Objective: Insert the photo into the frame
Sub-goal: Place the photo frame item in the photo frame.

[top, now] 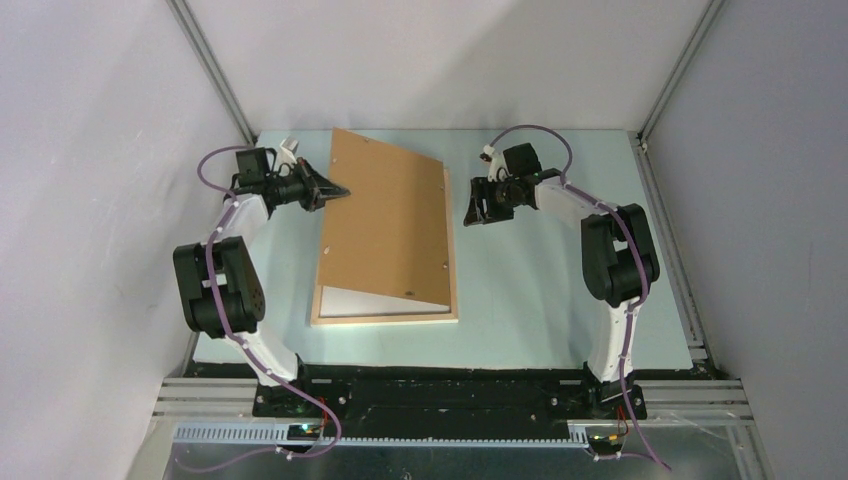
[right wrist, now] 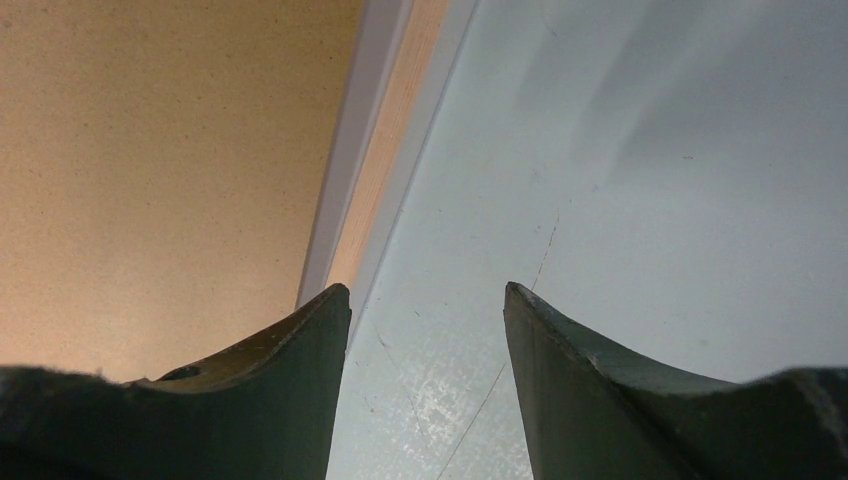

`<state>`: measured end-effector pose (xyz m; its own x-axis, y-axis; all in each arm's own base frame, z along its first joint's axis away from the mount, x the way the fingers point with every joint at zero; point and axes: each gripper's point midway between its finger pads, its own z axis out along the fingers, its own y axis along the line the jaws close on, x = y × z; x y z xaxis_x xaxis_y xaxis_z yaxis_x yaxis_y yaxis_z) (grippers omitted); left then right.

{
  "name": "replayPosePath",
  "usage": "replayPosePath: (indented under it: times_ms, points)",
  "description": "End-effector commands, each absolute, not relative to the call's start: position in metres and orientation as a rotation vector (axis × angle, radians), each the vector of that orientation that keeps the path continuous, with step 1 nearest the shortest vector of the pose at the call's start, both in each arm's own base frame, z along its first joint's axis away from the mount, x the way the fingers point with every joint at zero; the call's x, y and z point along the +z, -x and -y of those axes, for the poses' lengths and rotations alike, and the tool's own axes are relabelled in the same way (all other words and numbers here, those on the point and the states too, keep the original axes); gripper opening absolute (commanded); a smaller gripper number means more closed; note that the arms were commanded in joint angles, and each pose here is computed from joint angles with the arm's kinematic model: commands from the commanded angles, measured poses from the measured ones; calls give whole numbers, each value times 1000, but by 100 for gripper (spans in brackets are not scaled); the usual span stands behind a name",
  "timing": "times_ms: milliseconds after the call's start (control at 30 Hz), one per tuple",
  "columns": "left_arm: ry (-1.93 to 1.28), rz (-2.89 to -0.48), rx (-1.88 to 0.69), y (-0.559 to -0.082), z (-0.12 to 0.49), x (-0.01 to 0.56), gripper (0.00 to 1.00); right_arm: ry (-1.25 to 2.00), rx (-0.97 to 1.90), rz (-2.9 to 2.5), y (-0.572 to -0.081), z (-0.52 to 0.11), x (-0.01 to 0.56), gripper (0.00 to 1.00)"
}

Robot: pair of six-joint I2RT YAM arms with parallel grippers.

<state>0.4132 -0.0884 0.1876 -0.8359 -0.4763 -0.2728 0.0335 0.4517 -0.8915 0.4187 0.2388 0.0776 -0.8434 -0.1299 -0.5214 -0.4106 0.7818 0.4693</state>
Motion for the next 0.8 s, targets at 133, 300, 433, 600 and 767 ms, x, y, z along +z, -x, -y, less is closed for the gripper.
replayPosePath:
  times_ms: [133, 300, 433, 600, 767]
  points:
    - [327, -2168, -1450, -409, 98, 202, 0, 411, 828, -2437, -421, -239, 103, 62]
    - [326, -2170, -1449, -408, 98, 200, 0, 409, 830, -2436, -421, -239, 103, 62]
    - [324, -2171, -1454, -407, 99, 199, 0, 408, 828, -2436, -421, -238, 103, 62]
    - [316, -2170, -1453, -406, 99, 199, 0, 405, 830, -2439, -420, -237, 102, 62]
    - [312, -2169, -1447, -405, 98, 199, 0, 405, 833, -2439, -420, -237, 102, 62]
